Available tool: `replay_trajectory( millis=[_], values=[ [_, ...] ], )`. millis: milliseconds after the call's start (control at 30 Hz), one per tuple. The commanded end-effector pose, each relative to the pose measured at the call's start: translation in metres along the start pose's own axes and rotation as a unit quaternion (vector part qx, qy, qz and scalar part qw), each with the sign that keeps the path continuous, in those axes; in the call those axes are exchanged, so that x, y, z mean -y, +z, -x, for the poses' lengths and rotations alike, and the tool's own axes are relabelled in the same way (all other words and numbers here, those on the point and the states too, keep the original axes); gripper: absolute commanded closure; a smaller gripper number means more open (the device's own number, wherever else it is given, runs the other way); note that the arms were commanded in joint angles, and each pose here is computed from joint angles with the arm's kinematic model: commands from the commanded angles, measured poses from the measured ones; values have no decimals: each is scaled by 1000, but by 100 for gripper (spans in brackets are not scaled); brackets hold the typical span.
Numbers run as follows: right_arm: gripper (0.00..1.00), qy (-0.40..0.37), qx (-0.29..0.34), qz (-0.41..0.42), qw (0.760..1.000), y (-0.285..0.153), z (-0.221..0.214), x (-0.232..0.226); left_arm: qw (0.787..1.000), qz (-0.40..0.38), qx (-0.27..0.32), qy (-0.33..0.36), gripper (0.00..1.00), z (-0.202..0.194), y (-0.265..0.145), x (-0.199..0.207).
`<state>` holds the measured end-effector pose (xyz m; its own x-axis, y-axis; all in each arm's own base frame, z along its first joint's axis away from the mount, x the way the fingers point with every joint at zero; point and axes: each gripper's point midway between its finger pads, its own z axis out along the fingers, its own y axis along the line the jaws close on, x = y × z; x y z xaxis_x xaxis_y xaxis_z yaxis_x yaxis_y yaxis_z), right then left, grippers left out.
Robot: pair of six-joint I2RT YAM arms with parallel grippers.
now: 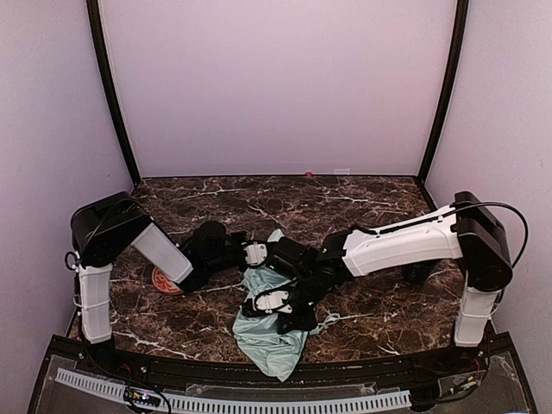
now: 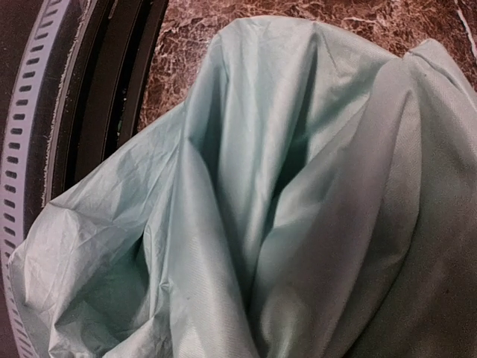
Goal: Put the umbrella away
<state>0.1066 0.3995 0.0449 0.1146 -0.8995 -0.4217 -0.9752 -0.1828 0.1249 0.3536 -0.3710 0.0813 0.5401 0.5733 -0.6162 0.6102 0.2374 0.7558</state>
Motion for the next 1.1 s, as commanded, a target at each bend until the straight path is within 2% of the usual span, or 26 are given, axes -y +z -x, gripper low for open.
replay_trajectory(
  millis=[0,33,100,167,233,333,433,533,600,700,800,867,967,1067],
  values=[
    [100,35,7,44,998,6,-10,-3,994,110,-26,7,92,-2,7,-55],
    [100,43,10,47,998,6,-13,-2,992,123,-39,-7,85,-8,8,-65],
    [100,60,16,54,997,7,-18,2,985,153,-66,-37,57,-20,10,-88],
    [100,78,25,61,995,6,-22,9,978,182,-84,-59,34,-31,7,-106],
    [100,93,37,70,993,4,-23,15,967,218,-102,-81,21,-39,1,-130],
    [100,106,51,81,990,4,-25,21,958,228,-119,-131,2,-51,-7,-154],
    [100,117,46,94,988,9,-31,22,942,261,-125,-169,1,-66,-24,-184],
    [100,126,40,116,984,13,-35,19,933,288,-123,-176,1,-60,-38,-205],
    [100,135,45,133,981,13,-35,18,933,289,-110,-186,1,-43,-49,-217],
    [100,155,53,143,976,11,-36,24,949,248,-56,-188,1,2,-69,-208],
    [100,171,62,140,973,8,-37,34,978,131,-2,-163,2,57,-88,-156],
    [100,175,65,135,973,6,-37,40,988,15,16,-154,10,89,-102,-104],
    [100,174,62,141,973,7,-36,44,977,-131,57,-158,17,131,-133,-34],
    [100,177,60,157,970,9,-39,47,963,-213,48,-158,17,146,-155,19]
  ],
)
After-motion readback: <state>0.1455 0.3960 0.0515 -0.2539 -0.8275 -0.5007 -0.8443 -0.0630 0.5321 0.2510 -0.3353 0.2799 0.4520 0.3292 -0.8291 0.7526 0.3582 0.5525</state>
